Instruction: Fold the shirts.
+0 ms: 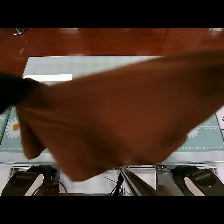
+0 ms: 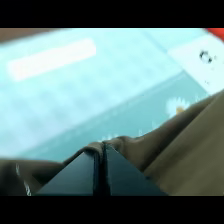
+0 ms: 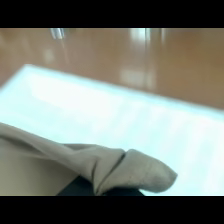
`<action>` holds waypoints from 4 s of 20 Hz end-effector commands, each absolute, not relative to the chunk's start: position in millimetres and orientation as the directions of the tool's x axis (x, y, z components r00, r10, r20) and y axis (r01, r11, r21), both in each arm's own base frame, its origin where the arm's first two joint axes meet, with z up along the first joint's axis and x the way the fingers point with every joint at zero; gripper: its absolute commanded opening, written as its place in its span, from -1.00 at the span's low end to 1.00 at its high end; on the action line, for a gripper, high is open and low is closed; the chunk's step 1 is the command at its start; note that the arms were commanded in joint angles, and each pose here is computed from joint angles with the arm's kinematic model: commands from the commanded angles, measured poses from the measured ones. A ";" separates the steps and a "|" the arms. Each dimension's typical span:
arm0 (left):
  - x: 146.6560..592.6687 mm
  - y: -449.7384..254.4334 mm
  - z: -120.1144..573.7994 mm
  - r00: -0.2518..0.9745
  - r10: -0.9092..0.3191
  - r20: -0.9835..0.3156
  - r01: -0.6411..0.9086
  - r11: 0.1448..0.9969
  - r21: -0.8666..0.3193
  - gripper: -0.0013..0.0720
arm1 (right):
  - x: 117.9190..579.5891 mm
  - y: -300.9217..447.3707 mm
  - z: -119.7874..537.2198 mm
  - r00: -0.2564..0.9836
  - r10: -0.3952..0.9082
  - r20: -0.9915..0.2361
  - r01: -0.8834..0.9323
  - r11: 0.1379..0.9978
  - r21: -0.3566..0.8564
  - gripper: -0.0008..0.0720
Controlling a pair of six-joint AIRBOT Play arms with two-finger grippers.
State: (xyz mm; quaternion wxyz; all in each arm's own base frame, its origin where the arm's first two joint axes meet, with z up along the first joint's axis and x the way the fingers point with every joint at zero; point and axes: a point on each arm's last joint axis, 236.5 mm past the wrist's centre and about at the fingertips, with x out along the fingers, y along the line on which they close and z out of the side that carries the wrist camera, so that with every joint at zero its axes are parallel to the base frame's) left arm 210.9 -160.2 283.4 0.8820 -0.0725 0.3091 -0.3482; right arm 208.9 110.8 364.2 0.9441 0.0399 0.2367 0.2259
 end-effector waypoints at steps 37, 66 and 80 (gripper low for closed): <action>194.3 -171.6 -64.0 -0.209 -0.728 -0.653 0.039 0.661 -0.749 0.94 | 217.2 68.2 -64.5 0.229 0.469 -0.853 0.330 0.787 0.521 0.74; 225.8 -179.1 -60.1 -0.102 -0.733 -0.673 0.080 0.668 -0.740 -0.90 | 271.0 186.2 -106.6 0.049 0.703 -0.709 0.328 0.660 0.676 0.23; 397.1 -148.2 260.9 0.600 -0.769 -0.222 0.432 0.544 -0.719 -0.90 | 405.6 94.3 252.4 0.639 0.329 -0.696 -0.089 0.929 0.359 -0.91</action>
